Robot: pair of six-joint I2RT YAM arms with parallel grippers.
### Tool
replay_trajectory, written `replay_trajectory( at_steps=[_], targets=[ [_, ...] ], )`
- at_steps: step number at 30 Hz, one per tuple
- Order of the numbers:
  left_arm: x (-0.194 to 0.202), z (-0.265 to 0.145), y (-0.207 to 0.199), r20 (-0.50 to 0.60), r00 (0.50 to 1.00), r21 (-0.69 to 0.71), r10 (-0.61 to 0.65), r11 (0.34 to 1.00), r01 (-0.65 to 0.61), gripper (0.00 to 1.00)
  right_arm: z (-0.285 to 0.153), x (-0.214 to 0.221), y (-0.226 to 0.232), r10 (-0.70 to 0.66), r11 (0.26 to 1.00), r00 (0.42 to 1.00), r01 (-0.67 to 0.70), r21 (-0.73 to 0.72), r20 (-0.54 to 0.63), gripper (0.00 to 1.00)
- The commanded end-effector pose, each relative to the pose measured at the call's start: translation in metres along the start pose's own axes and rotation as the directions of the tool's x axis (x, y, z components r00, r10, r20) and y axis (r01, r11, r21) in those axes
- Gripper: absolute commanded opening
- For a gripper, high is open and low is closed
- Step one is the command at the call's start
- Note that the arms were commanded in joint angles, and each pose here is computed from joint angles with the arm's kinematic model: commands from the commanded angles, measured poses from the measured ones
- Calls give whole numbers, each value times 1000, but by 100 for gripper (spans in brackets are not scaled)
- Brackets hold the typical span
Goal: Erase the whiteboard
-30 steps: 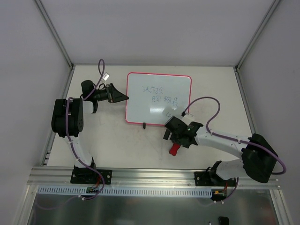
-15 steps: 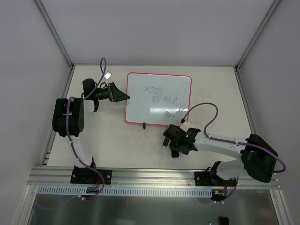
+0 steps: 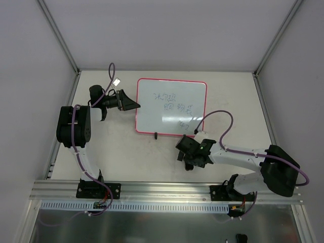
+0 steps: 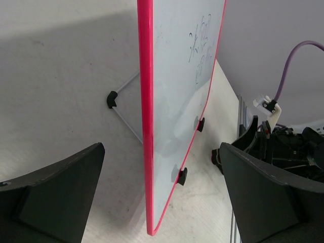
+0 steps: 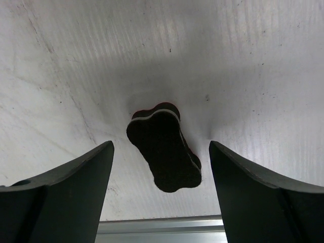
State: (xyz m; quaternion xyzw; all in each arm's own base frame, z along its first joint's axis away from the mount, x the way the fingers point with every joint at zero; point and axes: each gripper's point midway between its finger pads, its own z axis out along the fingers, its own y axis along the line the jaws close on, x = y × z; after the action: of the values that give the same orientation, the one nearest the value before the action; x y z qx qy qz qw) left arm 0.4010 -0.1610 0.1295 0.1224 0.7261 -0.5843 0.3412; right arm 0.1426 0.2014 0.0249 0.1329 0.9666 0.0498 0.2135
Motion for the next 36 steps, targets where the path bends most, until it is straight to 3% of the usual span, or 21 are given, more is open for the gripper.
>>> replay_trajectory(
  at_steps=[1,9,18,28,36],
  targets=[
    [-4,3,-8,-15,996,40,87,995,-86,99,-7,-11,-5,-115,993,992,114,17,44,79],
    [-2,5,-8,-23,996,40,92,995,-91,99,-8,-16,-14,-251,968,966,249,46,58,68],
    [-2,6,-7,-23,995,22,96,995,-96,99,-6,-13,-4,-357,934,933,357,-11,43,67],
    [-1,7,-6,-27,995,18,98,995,-97,99,-2,3,5,-368,929,930,367,-54,-7,64],
    [0,7,-7,-33,994,25,101,995,-100,99,1,3,7,-381,924,925,380,-42,-11,49]
  ],
)
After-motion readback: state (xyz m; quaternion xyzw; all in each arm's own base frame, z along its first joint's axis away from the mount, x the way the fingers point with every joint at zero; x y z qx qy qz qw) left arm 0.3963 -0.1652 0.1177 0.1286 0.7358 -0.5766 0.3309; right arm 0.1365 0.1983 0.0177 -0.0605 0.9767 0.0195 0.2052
